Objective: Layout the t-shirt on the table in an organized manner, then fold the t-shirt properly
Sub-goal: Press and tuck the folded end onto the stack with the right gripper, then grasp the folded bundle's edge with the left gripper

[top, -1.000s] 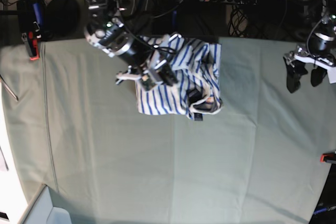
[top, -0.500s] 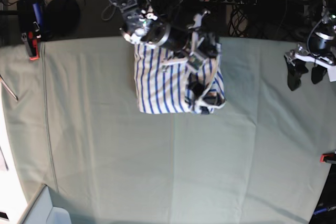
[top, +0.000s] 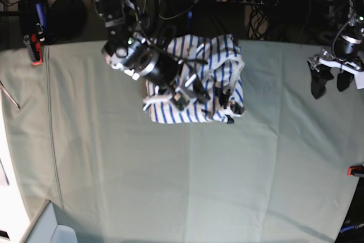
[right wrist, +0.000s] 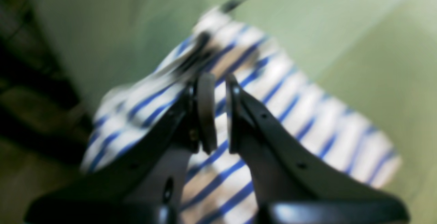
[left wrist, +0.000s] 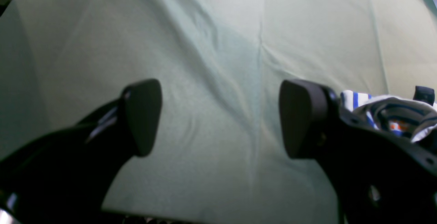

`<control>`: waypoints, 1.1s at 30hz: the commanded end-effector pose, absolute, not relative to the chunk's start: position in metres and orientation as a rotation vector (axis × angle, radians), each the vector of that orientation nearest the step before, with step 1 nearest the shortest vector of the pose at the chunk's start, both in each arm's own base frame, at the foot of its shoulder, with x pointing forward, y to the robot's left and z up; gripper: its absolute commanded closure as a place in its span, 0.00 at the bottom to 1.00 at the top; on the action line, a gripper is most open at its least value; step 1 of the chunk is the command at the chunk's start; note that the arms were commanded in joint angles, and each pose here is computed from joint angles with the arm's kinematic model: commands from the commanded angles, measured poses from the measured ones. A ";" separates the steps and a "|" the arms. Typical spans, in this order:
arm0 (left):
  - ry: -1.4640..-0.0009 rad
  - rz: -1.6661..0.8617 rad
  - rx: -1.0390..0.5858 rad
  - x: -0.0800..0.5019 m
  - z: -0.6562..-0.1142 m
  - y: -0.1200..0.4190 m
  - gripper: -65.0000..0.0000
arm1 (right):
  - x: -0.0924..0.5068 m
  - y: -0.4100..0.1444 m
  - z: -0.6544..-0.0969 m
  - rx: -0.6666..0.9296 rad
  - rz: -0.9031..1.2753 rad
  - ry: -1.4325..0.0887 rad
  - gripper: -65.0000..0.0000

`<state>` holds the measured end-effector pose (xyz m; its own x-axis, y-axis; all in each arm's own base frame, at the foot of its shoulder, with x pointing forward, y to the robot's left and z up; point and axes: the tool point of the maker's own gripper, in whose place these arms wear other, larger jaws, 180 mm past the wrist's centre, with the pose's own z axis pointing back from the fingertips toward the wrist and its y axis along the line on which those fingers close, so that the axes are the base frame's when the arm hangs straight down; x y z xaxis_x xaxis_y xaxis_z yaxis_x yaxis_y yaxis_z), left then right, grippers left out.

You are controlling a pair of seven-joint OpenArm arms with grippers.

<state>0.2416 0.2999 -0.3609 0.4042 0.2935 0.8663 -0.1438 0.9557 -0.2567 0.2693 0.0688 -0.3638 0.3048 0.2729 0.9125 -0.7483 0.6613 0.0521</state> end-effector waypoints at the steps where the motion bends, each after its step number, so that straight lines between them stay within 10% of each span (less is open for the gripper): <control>1: -1.174 0.268 -0.146 0.248 -0.346 0.305 0.20 | 0.279 0.078 -0.349 0.569 0.710 -1.112 0.93; 24: -1.139 0.310 -0.175 0.233 -0.361 0.291 0.20 | 0.316 0.124 -0.430 0.646 0.829 -0.822 0.93; 33: -1.122 0.293 -0.289 0.241 -0.370 0.242 0.20 | 0.342 0.092 -0.333 0.565 0.744 -1.155 0.93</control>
<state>0.2357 0.2380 -0.3820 0.4391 0.3782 0.8149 -0.1002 0.9220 -0.3739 0.3357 0.0858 -0.3496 0.2579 0.2624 0.9299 -0.7627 0.6461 0.0293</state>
